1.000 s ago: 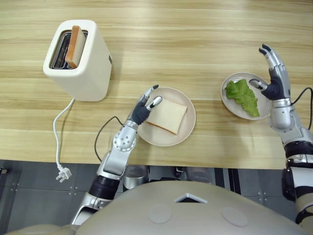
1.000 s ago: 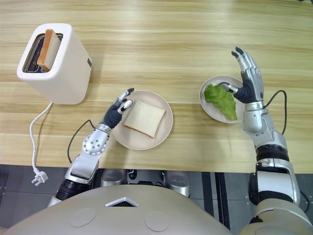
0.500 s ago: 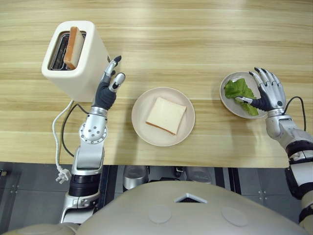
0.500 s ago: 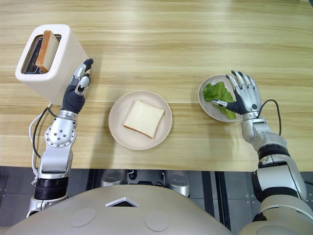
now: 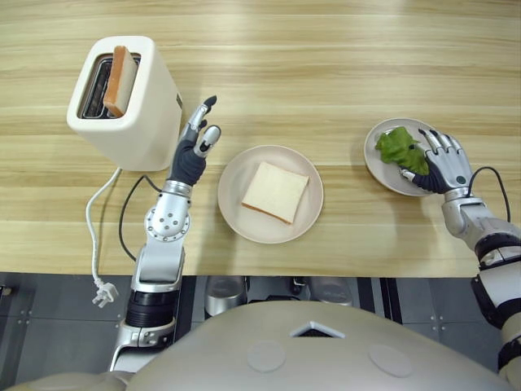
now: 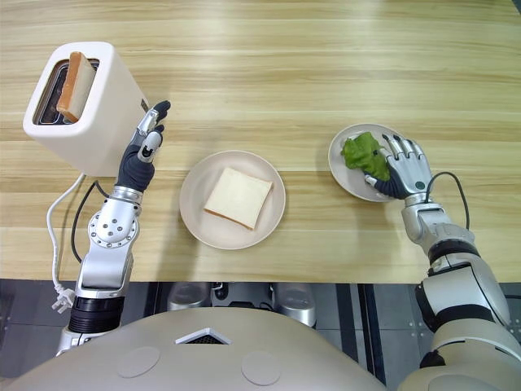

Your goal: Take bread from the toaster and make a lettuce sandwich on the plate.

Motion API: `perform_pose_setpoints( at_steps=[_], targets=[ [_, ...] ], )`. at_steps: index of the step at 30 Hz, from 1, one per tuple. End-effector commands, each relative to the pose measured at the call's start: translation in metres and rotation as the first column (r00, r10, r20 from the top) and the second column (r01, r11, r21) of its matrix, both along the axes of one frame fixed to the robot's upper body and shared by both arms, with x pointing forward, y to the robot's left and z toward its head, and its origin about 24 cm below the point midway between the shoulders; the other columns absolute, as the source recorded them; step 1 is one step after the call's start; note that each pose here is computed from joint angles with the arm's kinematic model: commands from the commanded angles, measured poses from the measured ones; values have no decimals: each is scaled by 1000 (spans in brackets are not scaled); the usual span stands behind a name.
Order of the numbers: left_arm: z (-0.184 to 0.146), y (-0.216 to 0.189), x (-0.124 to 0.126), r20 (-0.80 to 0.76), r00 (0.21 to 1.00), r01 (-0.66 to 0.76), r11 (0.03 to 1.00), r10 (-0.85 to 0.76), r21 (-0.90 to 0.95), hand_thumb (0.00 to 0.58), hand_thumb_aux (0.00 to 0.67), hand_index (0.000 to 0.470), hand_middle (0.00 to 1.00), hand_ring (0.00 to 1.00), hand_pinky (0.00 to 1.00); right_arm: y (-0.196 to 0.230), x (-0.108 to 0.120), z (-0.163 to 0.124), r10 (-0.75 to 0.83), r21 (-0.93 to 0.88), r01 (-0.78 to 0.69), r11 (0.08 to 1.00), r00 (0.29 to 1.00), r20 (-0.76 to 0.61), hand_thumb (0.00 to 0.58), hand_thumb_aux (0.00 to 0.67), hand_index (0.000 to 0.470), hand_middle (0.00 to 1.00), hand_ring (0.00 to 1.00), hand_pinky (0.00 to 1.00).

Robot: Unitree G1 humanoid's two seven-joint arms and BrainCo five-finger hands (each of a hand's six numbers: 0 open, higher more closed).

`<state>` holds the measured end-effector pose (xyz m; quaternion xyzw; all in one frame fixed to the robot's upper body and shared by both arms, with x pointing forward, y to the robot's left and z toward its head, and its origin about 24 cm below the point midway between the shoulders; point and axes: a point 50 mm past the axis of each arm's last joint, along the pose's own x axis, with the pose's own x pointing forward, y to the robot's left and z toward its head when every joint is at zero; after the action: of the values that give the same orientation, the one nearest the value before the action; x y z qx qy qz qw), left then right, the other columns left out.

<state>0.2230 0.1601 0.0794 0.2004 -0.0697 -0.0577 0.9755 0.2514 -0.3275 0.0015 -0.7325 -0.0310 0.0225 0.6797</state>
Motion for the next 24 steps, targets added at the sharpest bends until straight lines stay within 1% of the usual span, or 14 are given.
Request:
perform_pose_setpoints(
  at_steps=[1,5,7,8,9,10,11,14,15,17,18,19,22,24],
  targets=[
    [-6,5,0,-27,999,-25,1000,26,18,0,0,0,0,0,0,2,-2,-4,-4,18,4,1000,1000,-18,476,386,265,0,0,0],
    [-7,6,0,-29,999,-33,999,34,12,0,0,0,0,0,0,3,-2,-4,0,27,0,1000,1000,-11,491,407,280,0,0,0],
    [-7,7,0,-28,999,-34,999,34,12,0,0,0,0,0,0,3,0,-1,5,35,-6,999,1000,13,517,449,308,0,0,0],
    [-8,7,1,-29,999,-33,999,33,12,0,0,0,0,0,0,3,1,1,8,41,-9,999,1000,30,517,449,308,0,0,0],
    [-8,6,1,-29,999,-32,999,32,11,0,0,0,0,0,0,3,2,4,9,48,-11,999,999,48,528,470,323,0,0,0],
    [-9,6,2,-30,999,-31,999,31,12,0,0,0,0,0,0,3,3,6,12,51,-15,999,998,66,578,631,433,0,0,0],
    [-9,5,2,-32,999,-29,1000,30,11,0,0,0,0,0,0,3,5,10,16,54,-21,998,996,90,580,670,460,0,0,0],
    [-10,5,3,-33,999,-27,1000,27,10,0,0,0,0,0,0,3,12,22,32,70,-43,997,987,157,580,670,460,0,0,0],
    [-10,5,4,-33,999,-26,1000,27,10,0,0,0,0,0,0,5,15,28,45,79,-61,995,981,188,580,670,460,82,82,82],
    [-10,5,5,-30,999,-25,1000,26,9,0,0,0,0,0,0,7,19,35,64,94,-87,992,971,229,580,670,460,533,533,533],
    [-10,5,6,-28,999,-25,1000,26,9,0,0,0,0,0,0,9,22,40,79,104,-108,989,965,251,580,670,460,533,533,533],
    [-10,5,7,-25,999,-26,1000,26,8,0,0,0,0,0,0,13,25,45,106,107,-140,984,955,276,580,670,460,976,976,976],
    [-4,8,11,7,999,-35,999,35,-23,0,0,0,0,0,0,40,37,61,230,134,-290,948,911,343,580,670,460,1000,1000,1000],
    [5,13,14,48,998,-48,998,50,-36,0,0,0,0,0,0,70,42,71,337,152,-421,894,856,391,580,670,460,1000,1000,1000]
  ],
)
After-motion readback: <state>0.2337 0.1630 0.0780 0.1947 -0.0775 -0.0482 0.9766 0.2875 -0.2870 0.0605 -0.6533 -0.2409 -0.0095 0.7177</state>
